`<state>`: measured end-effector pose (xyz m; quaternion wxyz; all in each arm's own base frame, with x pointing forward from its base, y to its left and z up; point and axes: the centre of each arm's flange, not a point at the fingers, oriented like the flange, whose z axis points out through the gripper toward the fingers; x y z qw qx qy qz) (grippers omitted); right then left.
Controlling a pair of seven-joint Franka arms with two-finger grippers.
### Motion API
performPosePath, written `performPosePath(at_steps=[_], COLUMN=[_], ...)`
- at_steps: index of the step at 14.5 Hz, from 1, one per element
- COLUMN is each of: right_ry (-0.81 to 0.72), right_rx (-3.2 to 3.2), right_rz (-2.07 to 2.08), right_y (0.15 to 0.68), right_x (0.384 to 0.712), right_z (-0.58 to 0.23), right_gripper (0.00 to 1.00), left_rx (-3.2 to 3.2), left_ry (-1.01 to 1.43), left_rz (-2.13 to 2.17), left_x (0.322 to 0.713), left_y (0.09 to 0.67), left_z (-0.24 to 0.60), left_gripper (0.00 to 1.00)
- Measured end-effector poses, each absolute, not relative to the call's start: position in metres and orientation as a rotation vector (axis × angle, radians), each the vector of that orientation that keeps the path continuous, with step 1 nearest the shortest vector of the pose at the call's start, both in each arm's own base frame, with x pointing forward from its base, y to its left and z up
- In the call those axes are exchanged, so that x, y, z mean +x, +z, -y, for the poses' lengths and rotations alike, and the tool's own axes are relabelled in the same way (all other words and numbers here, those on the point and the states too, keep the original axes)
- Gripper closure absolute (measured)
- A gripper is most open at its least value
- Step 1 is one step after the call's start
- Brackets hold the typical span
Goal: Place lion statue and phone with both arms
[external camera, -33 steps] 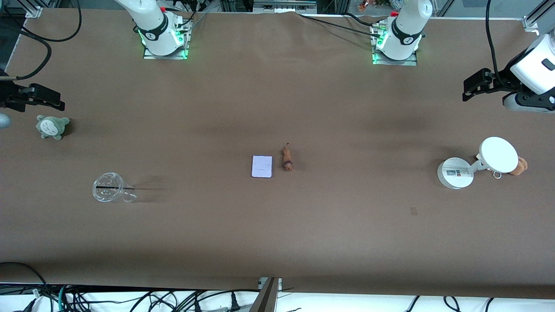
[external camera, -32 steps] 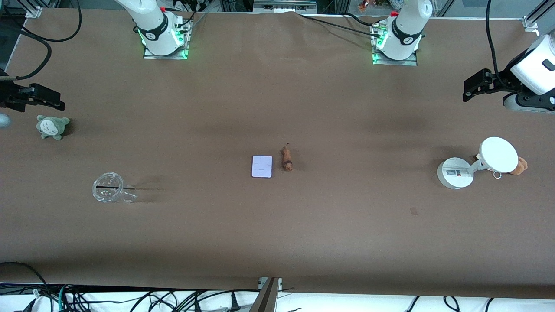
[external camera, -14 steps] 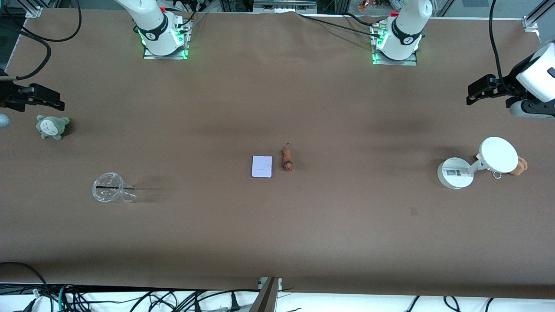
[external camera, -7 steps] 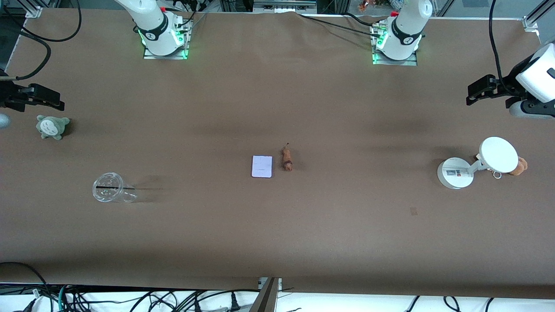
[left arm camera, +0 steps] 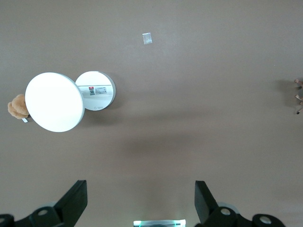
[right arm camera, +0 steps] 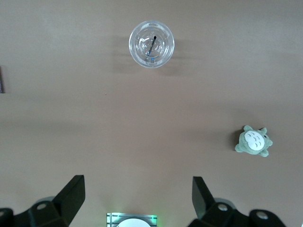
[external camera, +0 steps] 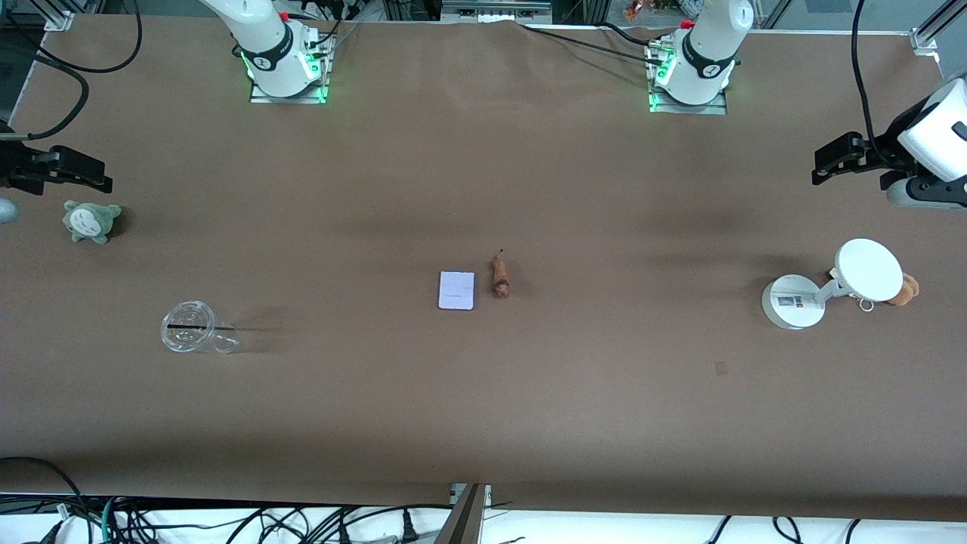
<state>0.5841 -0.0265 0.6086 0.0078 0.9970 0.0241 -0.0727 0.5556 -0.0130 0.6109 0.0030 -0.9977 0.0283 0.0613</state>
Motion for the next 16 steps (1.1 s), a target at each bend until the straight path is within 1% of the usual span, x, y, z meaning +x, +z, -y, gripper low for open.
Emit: performPosePath(at_steps=[16], right_ry=[-0.227], right_rx=[3.117], right_rz=[-0.074], right_y=[0.6086], right_x=[0.5841], right_z=[0.0266], right_gripper=[0.0], left_rx=[-3.129], left_ry=[0.192], left_rz=[-0.089], left_x=[0.5562], left_y=[0.6102], left_z=[0.0129], left_gripper=[0.0])
